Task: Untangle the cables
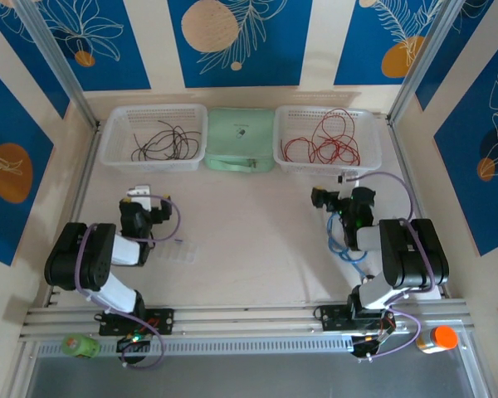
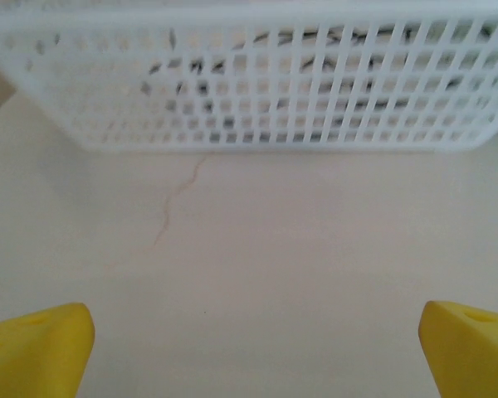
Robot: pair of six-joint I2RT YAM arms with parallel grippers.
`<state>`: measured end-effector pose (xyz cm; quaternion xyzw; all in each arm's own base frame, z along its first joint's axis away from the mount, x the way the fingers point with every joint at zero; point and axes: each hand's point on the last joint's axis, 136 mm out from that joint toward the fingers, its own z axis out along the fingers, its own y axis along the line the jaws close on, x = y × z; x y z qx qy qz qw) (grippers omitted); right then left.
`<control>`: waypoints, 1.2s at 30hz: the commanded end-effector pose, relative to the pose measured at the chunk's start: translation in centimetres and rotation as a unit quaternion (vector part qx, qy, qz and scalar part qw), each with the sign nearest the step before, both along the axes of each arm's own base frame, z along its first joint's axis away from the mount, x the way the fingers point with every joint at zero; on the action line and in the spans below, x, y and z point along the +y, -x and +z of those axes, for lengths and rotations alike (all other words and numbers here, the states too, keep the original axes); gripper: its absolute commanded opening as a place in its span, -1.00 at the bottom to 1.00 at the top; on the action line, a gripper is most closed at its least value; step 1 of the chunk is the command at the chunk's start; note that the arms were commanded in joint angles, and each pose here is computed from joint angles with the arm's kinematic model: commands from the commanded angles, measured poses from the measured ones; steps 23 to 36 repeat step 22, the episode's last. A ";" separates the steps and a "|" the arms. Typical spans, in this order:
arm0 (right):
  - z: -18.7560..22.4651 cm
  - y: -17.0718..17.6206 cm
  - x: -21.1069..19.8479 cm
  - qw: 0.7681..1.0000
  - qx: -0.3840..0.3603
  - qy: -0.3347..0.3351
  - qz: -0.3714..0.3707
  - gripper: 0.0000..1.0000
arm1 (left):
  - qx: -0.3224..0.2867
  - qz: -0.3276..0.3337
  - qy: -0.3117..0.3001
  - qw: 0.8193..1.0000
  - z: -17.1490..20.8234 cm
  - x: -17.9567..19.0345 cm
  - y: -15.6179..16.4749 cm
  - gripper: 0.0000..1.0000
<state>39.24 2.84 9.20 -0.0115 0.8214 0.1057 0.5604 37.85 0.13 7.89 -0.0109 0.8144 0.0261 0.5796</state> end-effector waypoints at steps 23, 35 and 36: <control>0.3 -0.3 0.5 1.000 0.008 0.004 0.018 0.98 | 0.001 -0.098 -0.007 0.995 1.3 -3.3 -1.8 1.00; 0.3 -0.3 0.5 1.000 0.008 0.004 0.018 0.98 | 0.001 -0.098 -0.007 0.995 1.3 -3.3 -1.8 1.00; 0.3 -0.3 0.5 1.000 0.008 0.004 0.018 0.98 | 0.001 -0.098 -0.007 0.995 1.3 -3.3 -1.8 1.00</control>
